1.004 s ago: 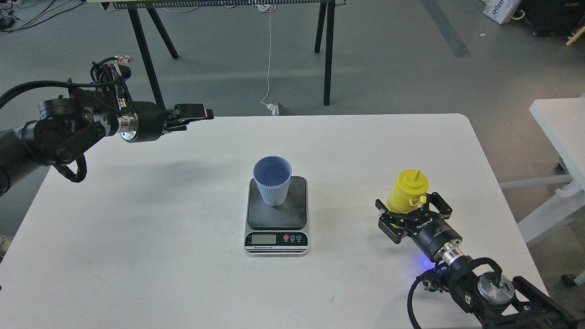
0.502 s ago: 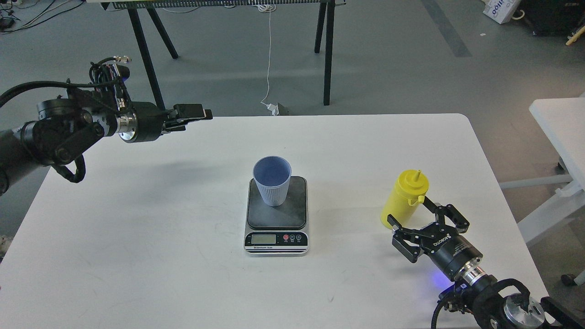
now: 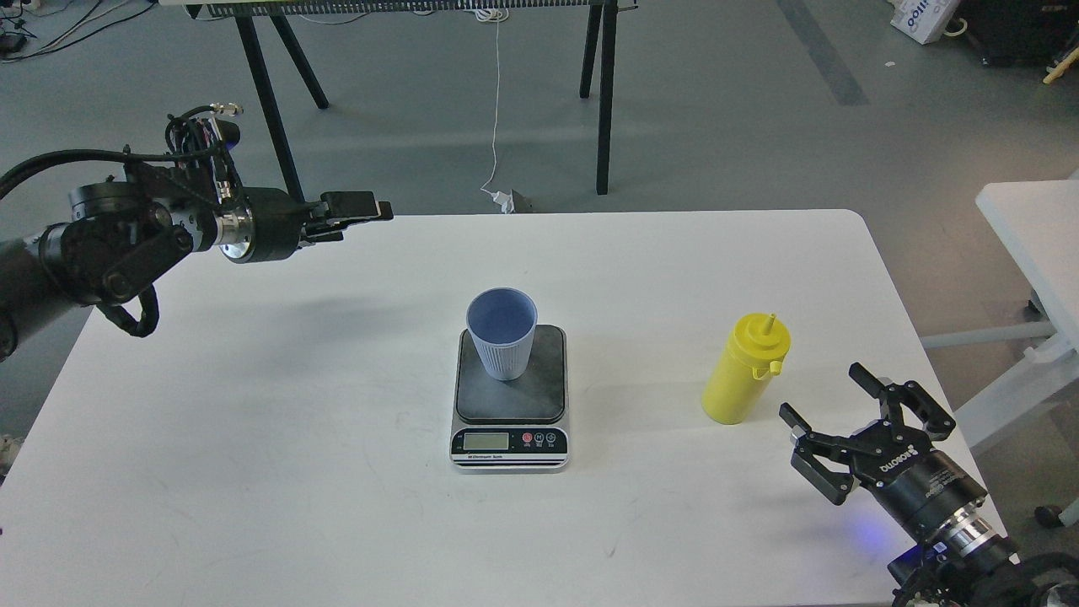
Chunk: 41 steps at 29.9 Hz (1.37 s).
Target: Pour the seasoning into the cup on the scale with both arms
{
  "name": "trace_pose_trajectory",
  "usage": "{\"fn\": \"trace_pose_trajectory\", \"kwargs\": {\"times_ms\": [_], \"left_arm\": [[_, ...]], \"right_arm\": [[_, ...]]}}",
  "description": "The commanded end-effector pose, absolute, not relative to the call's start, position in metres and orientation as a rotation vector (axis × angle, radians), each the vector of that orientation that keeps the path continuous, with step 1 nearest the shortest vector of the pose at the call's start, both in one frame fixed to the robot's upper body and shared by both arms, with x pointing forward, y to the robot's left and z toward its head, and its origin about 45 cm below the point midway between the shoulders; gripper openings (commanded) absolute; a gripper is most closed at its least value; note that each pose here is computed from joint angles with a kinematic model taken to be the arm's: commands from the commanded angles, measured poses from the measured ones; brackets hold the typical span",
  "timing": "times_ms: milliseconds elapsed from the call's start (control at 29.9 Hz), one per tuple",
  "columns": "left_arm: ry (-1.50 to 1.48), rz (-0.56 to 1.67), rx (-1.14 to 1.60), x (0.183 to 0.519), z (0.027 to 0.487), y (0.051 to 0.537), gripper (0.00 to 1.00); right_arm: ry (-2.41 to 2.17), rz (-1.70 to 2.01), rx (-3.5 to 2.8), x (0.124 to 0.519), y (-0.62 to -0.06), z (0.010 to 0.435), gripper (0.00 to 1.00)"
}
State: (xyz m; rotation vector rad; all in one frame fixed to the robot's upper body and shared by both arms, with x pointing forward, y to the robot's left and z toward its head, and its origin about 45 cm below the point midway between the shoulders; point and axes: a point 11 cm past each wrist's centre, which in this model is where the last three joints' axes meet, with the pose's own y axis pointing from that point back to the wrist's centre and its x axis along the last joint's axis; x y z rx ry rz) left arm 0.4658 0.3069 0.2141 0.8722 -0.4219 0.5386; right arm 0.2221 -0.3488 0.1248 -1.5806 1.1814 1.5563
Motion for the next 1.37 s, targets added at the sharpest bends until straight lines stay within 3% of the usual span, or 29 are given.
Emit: {"fn": "trace_pose_trajectory", "kwargs": {"times_ms": [0, 167, 569, 1338], "left_arm": [[-0.420, 0.547, 0.865, 0.467, 0.216, 0.308, 0.99], [-0.415, 0.607, 0.858, 0.468, 0.228, 0.329, 0.99], [-0.319, 0.948, 0.512, 0.484, 0.293, 0.373, 0.99], [-0.301, 0.915, 0.271, 0.504, 0.313, 0.301, 0.99]], "right_arm": [[1.197, 1.455, -1.692, 0.249, -0.360, 0.148, 0.99], [1.234, 1.372, -1.839, 0.292, -0.367, 0.165, 0.99], [1.347, 1.254, -2.024, 0.381, -0.365, 0.185, 0.99], [1.439, 1.280, -1.992, 0.391, -0.364, 0.158, 0.99]]}}
